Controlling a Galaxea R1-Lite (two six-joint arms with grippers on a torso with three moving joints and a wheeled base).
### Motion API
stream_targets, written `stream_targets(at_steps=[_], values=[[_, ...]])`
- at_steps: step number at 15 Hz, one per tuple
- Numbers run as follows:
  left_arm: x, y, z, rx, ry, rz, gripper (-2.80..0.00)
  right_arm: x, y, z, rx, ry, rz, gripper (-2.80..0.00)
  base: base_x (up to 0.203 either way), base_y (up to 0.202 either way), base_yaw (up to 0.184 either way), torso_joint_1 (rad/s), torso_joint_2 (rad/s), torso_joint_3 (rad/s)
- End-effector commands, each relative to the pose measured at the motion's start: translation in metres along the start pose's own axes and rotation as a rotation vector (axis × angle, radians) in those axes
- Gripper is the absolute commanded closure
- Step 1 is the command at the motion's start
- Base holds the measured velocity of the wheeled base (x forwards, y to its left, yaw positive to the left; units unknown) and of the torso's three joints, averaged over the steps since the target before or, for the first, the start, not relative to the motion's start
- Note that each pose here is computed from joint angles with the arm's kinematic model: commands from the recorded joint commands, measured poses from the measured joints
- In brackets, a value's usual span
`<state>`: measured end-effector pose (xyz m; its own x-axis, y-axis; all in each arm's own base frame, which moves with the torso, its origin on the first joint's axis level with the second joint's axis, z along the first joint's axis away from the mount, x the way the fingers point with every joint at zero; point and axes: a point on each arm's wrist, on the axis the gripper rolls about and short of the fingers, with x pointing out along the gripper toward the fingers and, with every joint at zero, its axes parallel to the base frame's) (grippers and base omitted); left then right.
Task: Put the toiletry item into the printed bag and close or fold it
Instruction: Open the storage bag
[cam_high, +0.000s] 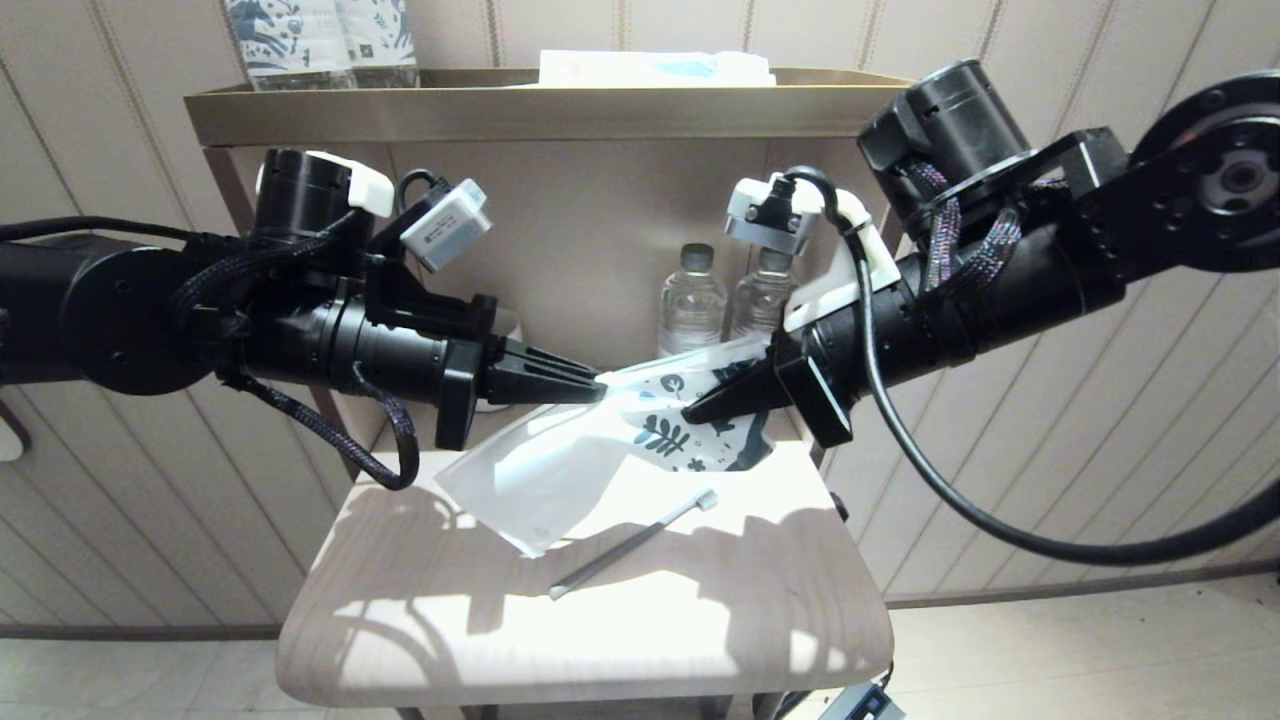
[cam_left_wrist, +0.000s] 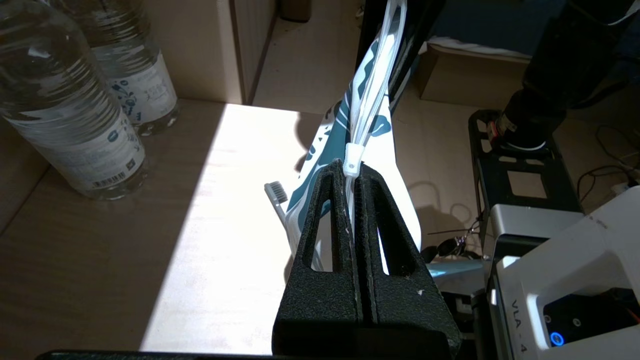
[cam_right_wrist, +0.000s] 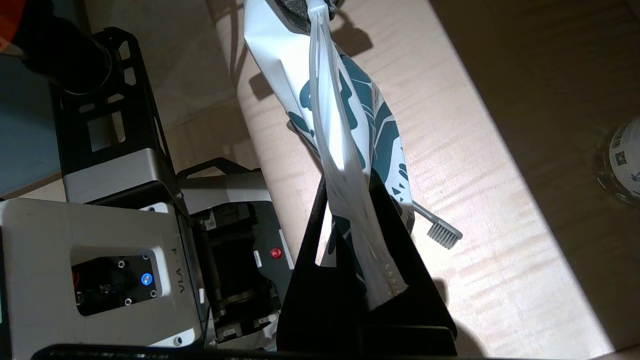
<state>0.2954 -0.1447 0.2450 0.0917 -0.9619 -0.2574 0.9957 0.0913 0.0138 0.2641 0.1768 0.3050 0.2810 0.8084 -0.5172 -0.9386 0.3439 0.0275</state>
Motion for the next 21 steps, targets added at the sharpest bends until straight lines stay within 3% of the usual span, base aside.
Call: stream_targets(at_steps=[1, 21], values=[[0.001, 0.001, -0.002, -0.001, 0.001, -0.005, 0.00, -0.010, 0.001, -0.001, 0.000, -0.012, -0.011, 0.00, 0.000, 0.000, 0.000, 0.000, 0.00, 0.000], [0.007, 0.009, -0.008, -0.007, 0.013, -0.003, 0.00, -0.064, -0.003, -0.015, 0.025, -0.092, -0.098, 0.00, 0.000, 0.000, 0.000, 0.000, 0.00, 0.000]])
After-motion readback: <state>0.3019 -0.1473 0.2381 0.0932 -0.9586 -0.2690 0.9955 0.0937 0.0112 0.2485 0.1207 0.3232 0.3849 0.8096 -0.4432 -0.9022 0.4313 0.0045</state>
